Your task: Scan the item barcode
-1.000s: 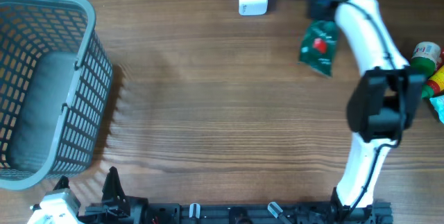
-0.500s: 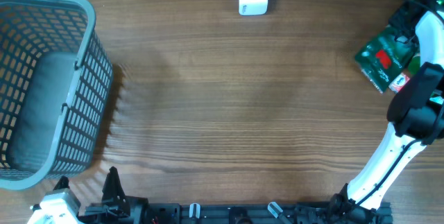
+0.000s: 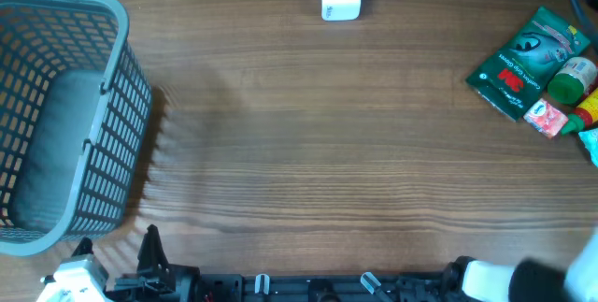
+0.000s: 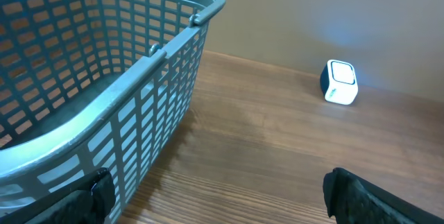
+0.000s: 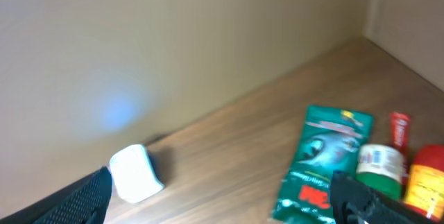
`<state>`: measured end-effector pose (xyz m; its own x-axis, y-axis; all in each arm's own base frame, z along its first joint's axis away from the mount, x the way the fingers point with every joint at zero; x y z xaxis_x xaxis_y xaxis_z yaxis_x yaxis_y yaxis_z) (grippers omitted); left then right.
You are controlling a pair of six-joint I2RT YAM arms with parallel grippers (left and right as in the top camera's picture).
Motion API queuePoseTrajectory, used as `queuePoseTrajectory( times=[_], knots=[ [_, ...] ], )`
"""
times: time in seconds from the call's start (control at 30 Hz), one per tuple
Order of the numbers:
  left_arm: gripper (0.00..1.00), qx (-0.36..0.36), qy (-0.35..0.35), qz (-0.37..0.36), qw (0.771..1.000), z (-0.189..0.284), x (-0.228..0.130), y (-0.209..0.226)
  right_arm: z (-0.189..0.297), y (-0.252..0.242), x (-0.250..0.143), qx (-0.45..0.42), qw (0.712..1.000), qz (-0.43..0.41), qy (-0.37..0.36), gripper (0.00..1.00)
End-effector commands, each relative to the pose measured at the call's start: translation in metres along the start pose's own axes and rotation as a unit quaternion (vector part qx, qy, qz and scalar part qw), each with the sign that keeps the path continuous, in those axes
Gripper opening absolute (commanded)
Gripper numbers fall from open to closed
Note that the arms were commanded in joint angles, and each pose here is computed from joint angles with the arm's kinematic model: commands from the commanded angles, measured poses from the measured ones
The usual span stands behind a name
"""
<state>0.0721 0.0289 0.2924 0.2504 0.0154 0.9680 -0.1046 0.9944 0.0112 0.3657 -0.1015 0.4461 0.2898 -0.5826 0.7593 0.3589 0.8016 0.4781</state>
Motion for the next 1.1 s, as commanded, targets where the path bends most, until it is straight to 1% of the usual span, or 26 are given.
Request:
queuePoseTrajectory(
  times=[0.0, 0.2, 0.27, 0.33, 0.4, 0.47, 0.63, 0.77, 0.9, 1.07],
  knots=[
    [1.00, 0.009, -0.004, -0.005, 1.000, 0.001, 0.001, 0.003, 0.065, 0.026, -0.016, 0.064, 0.998, 0.014, 0.006, 1.00],
    [1.00, 0.009, -0.004, -0.005, 1.000, 0.001, 0.001, 0.003, 0.150, 0.023, -0.055, 0.062, 0.998, 0.013, 0.009, 1.00],
    [1.00, 0.009, -0.004, -0.005, 1.000, 0.001, 0.001, 0.003, 0.174, 0.016, -0.064, 0.046, 0.999, 0.018, -0.005, 1.00],
    [1.00, 0.009, -0.004, -0.005, 1.000, 0.001, 0.001, 0.003, 0.187, 0.008, -0.065, 0.025, 0.999, 0.019, -0.024, 1.00],
    [1.00, 0.009, -0.004, -0.005, 1.000, 0.001, 0.001, 0.003, 0.200, 0.008, -0.072, 0.028, 0.998, 0.051, -0.029, 1.00],
    [1.00, 0.009, -0.004, -0.005, 1.000, 0.001, 0.001, 0.003, 0.206, 0.013, -0.079, 0.046, 0.995, 0.085, -0.021, 1.00],
    [1.00, 0.009, -0.004, -0.005, 1.000, 0.001, 0.001, 0.003, 0.212, 0.038, -0.092, 0.128, 0.981, 0.144, 0.002, 1.00],
    [1.00, 0.009, -0.004, -0.005, 1.000, 0.001, 0.001, 0.003, 0.219, 0.055, -0.102, 0.188, 0.961, 0.202, 0.012, 1.00],
    [1.00, 0.009, -0.004, -0.005, 1.000, 0.001, 0.001, 0.003, 0.237, 0.071, -0.113, 0.248, 0.931, 0.267, 0.000, 1.00],
    [1.00, 0.009, -0.004, -0.005, 1.000, 0.001, 0.001, 0.003, 0.279, 0.075, -0.131, 0.270, 0.909, 0.314, -0.045, 1.00]
  ],
)
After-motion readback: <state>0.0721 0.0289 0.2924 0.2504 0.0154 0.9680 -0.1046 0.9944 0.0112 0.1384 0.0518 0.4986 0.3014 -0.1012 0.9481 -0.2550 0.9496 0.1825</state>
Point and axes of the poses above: each gripper's point midway between its finger pads, its own z axis back along the fingers, its own y axis along the line the jaws close on, x = y × z, the point moved 1 cm from there along z, back along the fingers, and after that the axes turned 11 degrees about -z, right-handed, at the moved point
